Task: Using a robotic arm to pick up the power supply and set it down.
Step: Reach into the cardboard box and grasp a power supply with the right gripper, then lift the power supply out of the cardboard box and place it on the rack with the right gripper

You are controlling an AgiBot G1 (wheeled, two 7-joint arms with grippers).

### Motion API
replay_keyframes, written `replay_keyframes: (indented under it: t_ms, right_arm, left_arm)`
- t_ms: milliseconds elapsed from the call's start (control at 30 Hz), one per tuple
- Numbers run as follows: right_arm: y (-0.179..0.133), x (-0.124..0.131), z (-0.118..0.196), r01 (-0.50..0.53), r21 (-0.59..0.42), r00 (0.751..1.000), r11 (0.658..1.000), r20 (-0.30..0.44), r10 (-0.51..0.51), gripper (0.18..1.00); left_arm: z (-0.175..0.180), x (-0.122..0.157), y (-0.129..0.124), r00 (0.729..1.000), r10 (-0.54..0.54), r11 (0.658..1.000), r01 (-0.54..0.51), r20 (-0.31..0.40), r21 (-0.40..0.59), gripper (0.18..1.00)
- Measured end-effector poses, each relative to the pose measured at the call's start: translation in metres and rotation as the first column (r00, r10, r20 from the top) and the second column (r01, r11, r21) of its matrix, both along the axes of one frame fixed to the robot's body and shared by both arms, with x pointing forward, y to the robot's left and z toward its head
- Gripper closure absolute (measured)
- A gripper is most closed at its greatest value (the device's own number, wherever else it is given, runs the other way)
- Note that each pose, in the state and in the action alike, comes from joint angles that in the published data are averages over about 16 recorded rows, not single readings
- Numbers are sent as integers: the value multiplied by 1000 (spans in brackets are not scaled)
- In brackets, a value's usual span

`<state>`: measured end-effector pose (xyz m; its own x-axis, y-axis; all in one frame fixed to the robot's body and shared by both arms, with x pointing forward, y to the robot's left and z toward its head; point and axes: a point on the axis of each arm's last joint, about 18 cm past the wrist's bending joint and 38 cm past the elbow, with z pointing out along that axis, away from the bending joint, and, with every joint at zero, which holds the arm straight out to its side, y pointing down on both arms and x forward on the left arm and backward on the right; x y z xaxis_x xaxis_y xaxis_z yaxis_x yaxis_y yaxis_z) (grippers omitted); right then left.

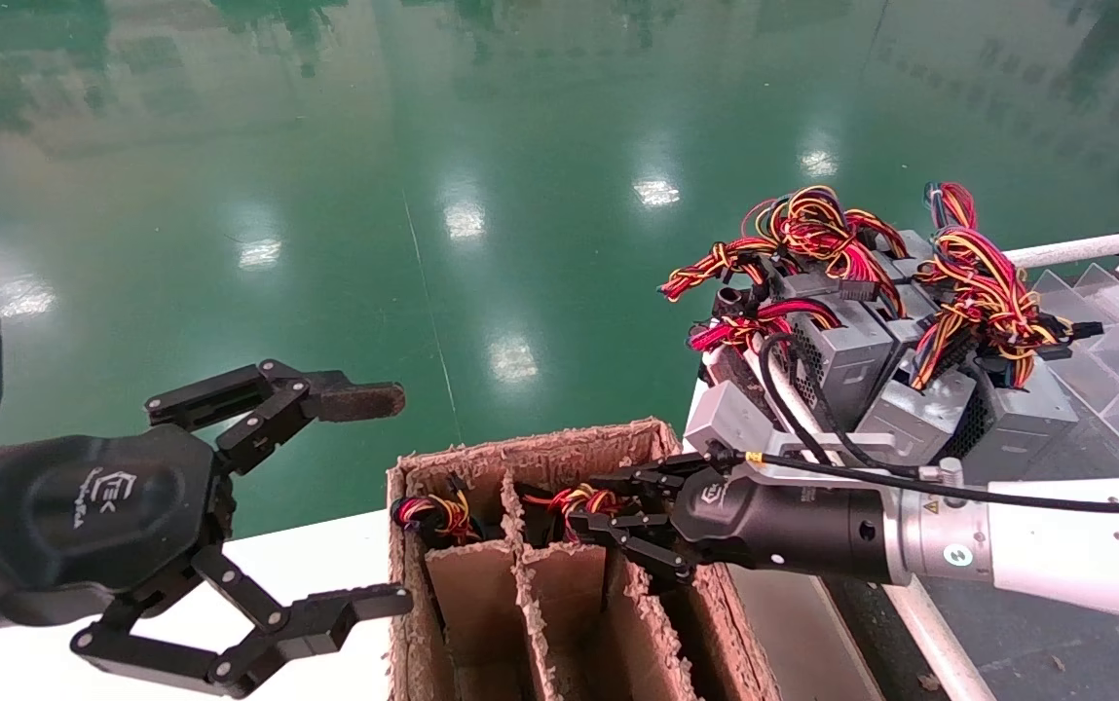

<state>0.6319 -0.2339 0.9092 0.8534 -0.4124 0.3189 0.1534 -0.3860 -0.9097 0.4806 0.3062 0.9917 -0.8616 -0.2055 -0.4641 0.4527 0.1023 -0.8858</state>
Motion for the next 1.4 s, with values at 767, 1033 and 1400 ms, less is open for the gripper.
replay_keyframes:
  t_ms: [767, 1033, 1400]
  right_arm:
    - [-12, -12, 33, -34, 107, 998, 994, 52, 29, 926]
    - [-29, -32, 89, -85, 200, 985, 976, 162, 52, 930]
    - [-68, -64, 191, -147, 299, 933, 943, 360, 32, 932]
  left_arm:
    - [0, 0, 0, 1000, 0, 1000, 0, 0, 0, 184]
    - [0, 0, 0, 1000, 0, 1000, 0, 0, 0, 184]
    - [0, 0, 0, 1000, 0, 1000, 0, 0, 0, 184]
